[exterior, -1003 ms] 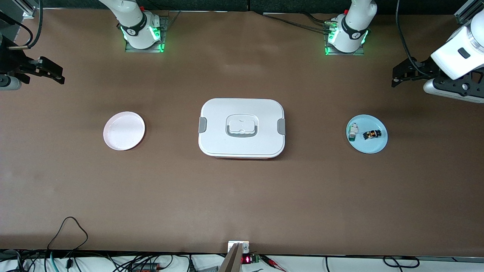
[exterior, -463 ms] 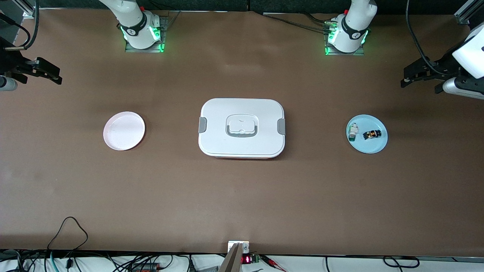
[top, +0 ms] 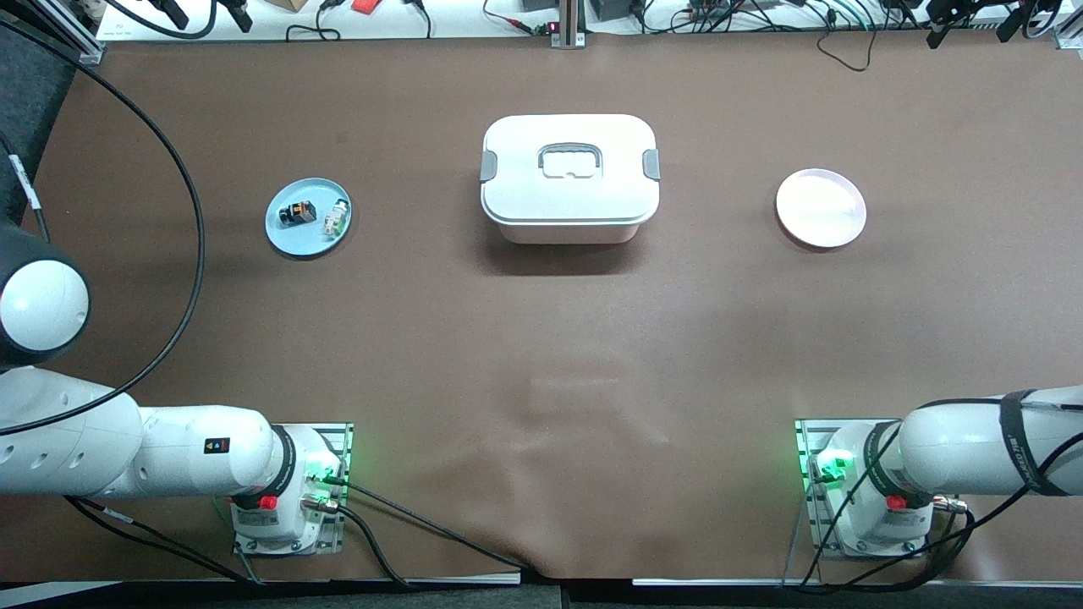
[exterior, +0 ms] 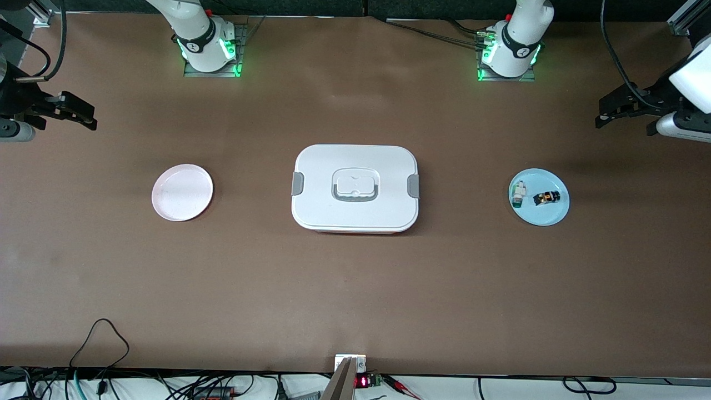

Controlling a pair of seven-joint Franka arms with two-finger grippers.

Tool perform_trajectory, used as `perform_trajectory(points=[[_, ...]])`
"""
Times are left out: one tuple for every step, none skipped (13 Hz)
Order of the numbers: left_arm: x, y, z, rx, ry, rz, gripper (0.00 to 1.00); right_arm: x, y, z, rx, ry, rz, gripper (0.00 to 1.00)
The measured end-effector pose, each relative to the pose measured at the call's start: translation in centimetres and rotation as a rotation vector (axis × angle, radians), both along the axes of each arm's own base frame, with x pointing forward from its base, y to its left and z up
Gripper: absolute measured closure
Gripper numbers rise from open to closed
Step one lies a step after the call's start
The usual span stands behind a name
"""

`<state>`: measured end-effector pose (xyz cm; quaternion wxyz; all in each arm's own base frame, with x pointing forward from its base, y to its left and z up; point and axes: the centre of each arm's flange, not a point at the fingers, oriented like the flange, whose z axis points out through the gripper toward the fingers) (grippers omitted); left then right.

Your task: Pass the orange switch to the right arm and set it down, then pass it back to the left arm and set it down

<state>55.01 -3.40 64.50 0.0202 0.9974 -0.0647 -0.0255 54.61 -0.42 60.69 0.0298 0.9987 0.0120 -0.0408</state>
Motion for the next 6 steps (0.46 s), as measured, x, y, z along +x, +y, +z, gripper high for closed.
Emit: perform_trajectory(points=[[-0.13,-0.33,0.15,0.004,-0.002,-0.007,0.0,-0.06,-0.36,-0.01,0.0,0.004,-0.007,0.0],[-0.28,-0.58,0.31,0.008,-0.004,-0.012,0.0,-0.16,-0.68,0.01,0.0,0.01,-0.013,0.0],[-0.41,-0.76,0.44,0.014,-0.006,-0.016,0.0,-0.24,-0.84,0.05,0.0,0.016,-0.016,0.0],[-0.46,-0.86,0.47,0.017,-0.005,-0.018,0.0,-0.31,-0.86,0.09,0.0,0.02,-0.017,0.0],[-0.47,-0.87,0.45,0.018,-0.005,-0.018,0.0,-0.34,-0.8,0.12,0.0,0.021,-0.016,0.0],[-0.46,-0.84,0.37,0.019,-0.003,-0.018,0.0,-0.35,-0.73,0.16,0.0,0.022,-0.015,0.0]])
